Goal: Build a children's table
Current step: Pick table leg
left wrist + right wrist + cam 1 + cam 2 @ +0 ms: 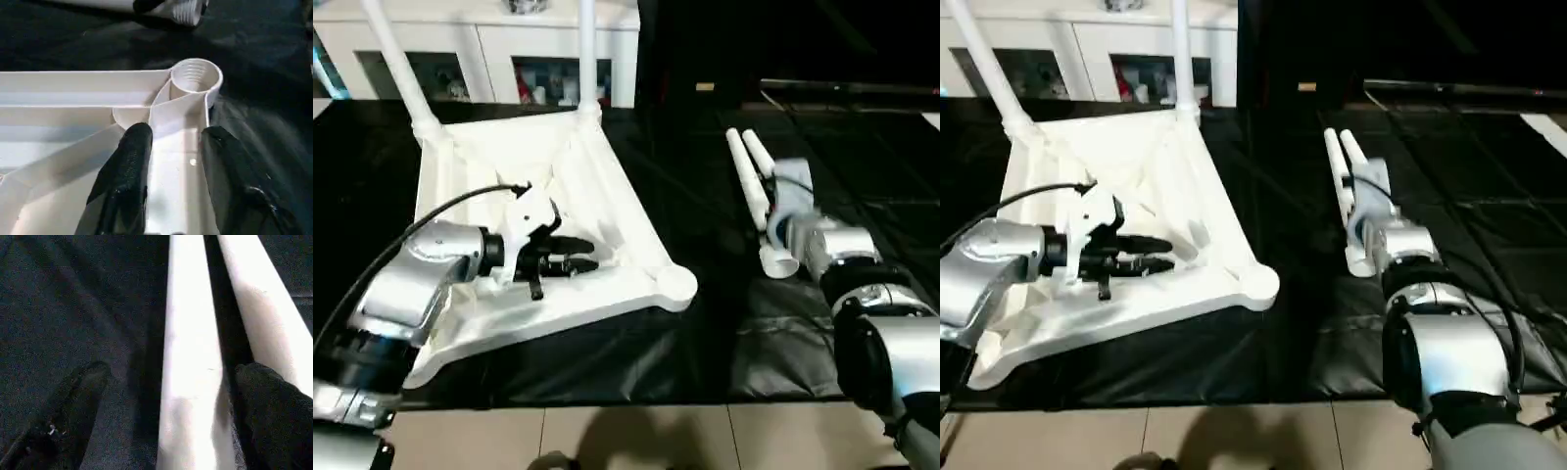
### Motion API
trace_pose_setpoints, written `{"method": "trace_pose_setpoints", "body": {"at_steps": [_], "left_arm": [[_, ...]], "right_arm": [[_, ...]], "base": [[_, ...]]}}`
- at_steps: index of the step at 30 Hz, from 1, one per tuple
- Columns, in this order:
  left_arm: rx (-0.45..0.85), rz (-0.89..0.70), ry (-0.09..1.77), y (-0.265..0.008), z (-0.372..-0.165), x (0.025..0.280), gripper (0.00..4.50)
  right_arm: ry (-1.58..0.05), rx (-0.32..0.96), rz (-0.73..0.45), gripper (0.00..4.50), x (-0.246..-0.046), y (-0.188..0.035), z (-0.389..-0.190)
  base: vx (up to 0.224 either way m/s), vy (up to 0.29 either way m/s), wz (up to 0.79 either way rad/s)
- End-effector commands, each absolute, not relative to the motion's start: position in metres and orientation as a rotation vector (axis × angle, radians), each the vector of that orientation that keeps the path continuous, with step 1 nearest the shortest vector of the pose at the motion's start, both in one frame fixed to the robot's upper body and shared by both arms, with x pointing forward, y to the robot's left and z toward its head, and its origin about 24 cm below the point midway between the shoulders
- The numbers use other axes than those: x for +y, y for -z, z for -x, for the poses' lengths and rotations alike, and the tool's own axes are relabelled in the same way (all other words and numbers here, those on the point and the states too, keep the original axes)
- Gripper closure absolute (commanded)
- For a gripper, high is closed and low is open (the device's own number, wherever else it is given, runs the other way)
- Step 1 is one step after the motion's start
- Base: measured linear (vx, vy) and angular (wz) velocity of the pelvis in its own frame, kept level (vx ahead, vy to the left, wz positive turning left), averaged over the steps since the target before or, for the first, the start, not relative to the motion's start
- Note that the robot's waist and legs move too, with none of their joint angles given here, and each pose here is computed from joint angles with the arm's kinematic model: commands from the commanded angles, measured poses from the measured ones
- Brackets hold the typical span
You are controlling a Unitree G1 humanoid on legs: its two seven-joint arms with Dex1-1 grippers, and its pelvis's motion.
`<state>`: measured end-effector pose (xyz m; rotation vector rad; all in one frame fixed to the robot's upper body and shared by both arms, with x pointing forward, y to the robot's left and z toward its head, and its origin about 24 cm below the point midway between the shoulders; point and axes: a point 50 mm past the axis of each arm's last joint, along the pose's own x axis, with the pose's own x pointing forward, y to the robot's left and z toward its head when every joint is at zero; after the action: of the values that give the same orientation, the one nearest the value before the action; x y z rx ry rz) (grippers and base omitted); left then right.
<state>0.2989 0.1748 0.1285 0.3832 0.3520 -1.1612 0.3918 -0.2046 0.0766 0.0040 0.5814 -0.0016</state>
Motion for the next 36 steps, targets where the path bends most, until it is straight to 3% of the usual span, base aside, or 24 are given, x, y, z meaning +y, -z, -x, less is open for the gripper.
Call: {"method": "trace_pose_setpoints", "body": {"at_steps": [1,16,28,36], "left_arm": [[0.346,-0.389,1.162,-0.136,-0.294,0.176,2.31],[0.405,-0.383,1.149,-0.141,-0.274,0.183,1.01],[0.439,-0.363,1.181,-0.142,-0.267,0.18,0.06],[0.466,-0.35,1.207,-0.142,-0.264,0.178,0.0]], "right_arm": [[0.015,0.584,-0.012,0.0,-0.206,-0.084,-0.394],[0.011,0.726,-0.085,0.0,-0.207,-0.068,-0.384],[0.023,0.803,-0.158,1.15,-0.21,-0.055,-0.375],[0.043,0.832,-0.145,1.78,-0.216,-0.049,-0.37]], "base": [[0.0,0.0,0.0],[0.0,0.0,0.0],[0.0,0.0,0.0],[0.0,0.0,0.0]]}}
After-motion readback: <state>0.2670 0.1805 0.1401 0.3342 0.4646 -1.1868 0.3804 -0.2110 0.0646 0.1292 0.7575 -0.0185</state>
